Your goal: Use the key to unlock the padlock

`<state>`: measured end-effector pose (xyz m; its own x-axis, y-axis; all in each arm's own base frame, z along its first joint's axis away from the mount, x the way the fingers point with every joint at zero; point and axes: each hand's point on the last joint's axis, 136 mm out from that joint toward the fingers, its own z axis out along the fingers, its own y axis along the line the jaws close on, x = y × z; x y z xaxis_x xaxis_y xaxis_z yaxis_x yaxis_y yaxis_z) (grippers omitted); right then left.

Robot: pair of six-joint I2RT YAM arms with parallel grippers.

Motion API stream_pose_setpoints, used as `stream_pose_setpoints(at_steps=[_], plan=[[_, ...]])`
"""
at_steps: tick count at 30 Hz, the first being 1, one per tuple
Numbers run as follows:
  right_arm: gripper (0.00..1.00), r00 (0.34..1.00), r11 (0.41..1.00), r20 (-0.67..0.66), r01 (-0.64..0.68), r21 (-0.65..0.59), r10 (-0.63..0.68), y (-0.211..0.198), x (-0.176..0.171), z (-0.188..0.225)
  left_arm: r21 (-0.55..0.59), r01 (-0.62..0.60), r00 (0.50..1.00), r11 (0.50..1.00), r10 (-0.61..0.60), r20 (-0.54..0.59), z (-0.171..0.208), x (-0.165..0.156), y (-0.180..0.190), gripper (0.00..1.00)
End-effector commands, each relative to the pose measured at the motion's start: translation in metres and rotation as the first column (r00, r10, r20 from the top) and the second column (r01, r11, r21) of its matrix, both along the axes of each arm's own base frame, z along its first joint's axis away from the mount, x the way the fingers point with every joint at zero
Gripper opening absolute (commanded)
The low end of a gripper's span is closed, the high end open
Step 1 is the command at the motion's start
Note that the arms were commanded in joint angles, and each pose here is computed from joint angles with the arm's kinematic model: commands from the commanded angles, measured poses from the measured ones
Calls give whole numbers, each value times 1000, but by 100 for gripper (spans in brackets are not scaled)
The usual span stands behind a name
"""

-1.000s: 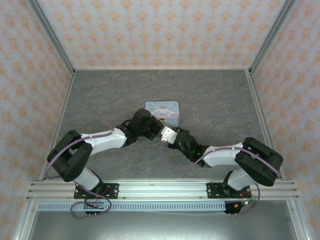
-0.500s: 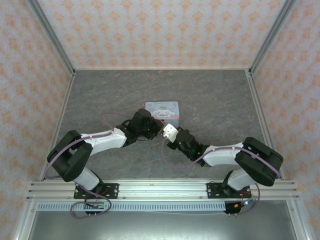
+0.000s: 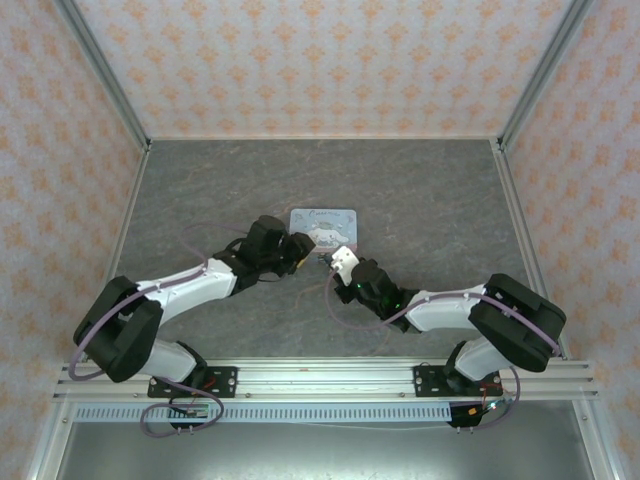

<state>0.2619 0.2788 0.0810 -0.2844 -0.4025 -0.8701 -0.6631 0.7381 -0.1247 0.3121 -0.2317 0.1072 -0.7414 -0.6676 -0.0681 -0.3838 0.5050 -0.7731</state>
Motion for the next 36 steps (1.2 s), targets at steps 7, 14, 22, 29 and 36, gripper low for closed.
stream_pose_setpoints(at_steps=[7,14,22,29,36], plan=[[0,962,950,-260,152,274,-79,8,-1,5,124,-62,998,990,61,9,-2,-4,49,68],[0,867,830,-489,344,438,-101,5,1,-1,123,-83,997,989,83,4,-7,12,60,82],[0,720,745,-692,490,452,-53,4,0,-27,135,-74,997,988,75,1,-14,31,58,85],[0,672,726,-739,530,439,-45,0,1,-39,161,-44,999,986,46,-9,-18,41,53,85],[17,668,717,-742,544,435,-56,-13,3,-36,201,-37,999,979,41,-16,-22,50,56,85]])
